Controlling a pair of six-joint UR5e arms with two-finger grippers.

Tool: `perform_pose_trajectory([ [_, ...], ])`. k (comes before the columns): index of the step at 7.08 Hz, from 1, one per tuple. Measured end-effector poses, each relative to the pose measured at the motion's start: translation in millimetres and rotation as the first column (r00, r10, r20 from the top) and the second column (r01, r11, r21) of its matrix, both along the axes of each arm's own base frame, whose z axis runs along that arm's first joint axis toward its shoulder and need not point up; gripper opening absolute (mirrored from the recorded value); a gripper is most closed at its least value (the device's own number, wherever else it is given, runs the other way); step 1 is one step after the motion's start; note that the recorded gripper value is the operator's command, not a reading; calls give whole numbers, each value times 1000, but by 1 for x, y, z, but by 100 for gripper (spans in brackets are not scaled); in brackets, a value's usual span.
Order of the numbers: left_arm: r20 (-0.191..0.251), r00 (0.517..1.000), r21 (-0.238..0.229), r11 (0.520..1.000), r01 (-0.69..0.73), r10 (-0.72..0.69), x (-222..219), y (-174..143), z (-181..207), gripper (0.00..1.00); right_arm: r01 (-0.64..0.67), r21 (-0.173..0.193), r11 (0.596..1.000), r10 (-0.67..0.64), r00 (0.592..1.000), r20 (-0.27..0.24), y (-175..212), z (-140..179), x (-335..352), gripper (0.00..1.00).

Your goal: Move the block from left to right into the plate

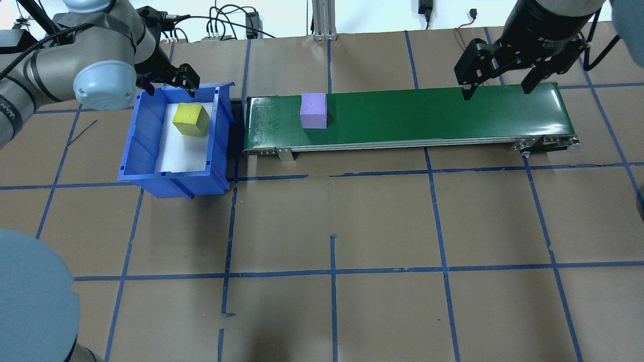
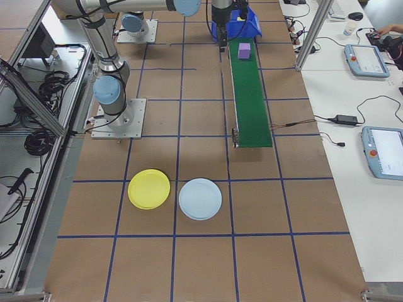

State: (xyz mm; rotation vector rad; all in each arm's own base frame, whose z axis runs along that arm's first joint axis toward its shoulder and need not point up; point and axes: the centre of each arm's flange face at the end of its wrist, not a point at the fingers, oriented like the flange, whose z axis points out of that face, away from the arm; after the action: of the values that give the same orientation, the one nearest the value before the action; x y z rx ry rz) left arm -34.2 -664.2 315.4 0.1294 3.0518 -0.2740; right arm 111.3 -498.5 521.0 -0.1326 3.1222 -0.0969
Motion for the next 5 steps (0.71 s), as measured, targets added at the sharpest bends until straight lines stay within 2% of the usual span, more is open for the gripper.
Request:
perform_pose_trajectory([
  [2,-9,999,47,998,43,-43,7,-8,-39,100,0,0,1000,0,1000,0,0,0,0,100],
  [5,-68,996,61,996,59,-55,2,-9,-57,100,0,0,1000,0,1000,0,0,0,0,100],
])
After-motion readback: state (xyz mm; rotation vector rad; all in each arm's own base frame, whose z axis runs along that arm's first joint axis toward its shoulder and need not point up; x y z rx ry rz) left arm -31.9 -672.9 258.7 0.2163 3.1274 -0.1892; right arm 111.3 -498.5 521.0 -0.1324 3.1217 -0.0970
